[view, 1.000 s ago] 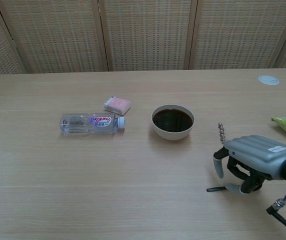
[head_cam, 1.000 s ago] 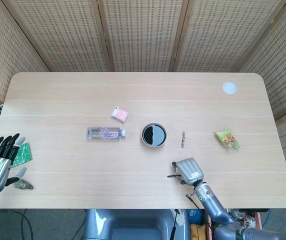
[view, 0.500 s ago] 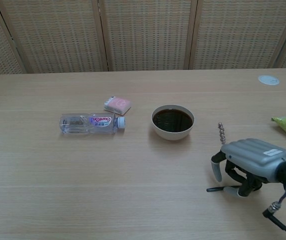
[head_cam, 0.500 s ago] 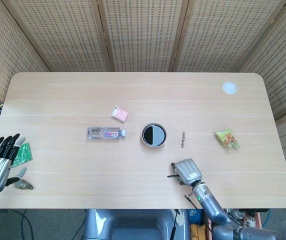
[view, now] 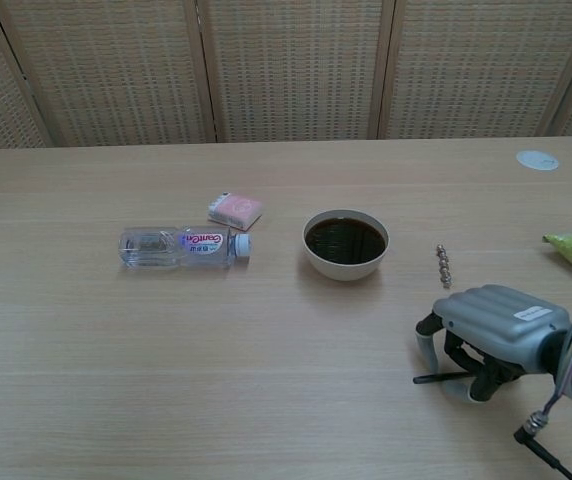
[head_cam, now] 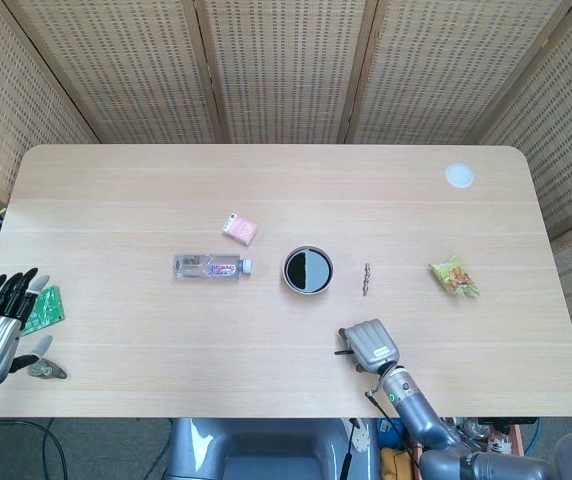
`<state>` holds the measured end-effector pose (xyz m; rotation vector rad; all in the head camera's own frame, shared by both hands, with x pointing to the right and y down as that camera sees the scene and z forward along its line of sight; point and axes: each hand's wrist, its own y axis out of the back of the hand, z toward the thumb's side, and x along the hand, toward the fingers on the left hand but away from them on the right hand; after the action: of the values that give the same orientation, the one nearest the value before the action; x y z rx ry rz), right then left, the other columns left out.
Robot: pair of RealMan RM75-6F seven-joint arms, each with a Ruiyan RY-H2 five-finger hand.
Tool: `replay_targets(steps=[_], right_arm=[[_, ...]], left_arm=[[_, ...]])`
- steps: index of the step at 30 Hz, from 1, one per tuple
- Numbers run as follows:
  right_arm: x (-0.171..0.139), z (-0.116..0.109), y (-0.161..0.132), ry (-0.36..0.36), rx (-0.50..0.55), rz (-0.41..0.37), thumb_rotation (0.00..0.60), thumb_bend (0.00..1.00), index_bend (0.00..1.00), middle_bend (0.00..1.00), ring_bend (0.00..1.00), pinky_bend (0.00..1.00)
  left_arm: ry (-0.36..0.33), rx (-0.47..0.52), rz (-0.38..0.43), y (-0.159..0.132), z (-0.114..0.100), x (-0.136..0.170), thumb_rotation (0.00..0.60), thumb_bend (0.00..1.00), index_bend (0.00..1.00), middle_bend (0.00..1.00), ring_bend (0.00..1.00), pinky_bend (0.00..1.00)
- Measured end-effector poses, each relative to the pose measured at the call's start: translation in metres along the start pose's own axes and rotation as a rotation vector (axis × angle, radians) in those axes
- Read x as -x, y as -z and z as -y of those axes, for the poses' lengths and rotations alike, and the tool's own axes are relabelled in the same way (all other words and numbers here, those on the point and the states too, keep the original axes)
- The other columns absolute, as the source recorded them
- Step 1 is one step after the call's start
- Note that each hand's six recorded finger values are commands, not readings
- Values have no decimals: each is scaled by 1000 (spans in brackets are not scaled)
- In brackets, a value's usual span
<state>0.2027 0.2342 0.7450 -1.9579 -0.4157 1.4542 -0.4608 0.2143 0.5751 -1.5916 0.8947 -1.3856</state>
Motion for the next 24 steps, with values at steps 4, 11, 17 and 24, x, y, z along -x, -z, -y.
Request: replay_targets(steps=[4, 11, 17, 24], right_arm=[[0, 0, -2, -1, -10, 1, 600, 518, 525, 914, 953, 1000], [1, 2, -6, -3, -19, 5, 600, 521, 525, 915, 954, 1000], [2, 2, -10, 4, -24, 8, 600, 531, 525, 919, 957, 1000], [3, 3, -12, 6, -34, 15, 600, 545, 525, 919, 957, 1000]], left_arm=[[1, 3, -1, 1, 1, 0, 600, 307, 0, 0, 0, 0], [2, 9, -4, 3, 2, 1, 600, 308, 0, 0, 0, 0], [2, 15, -7, 5, 4, 3, 600, 308, 0, 0, 0, 0], [1, 21, -11, 8, 4, 4, 600, 307, 0, 0, 0, 0]])
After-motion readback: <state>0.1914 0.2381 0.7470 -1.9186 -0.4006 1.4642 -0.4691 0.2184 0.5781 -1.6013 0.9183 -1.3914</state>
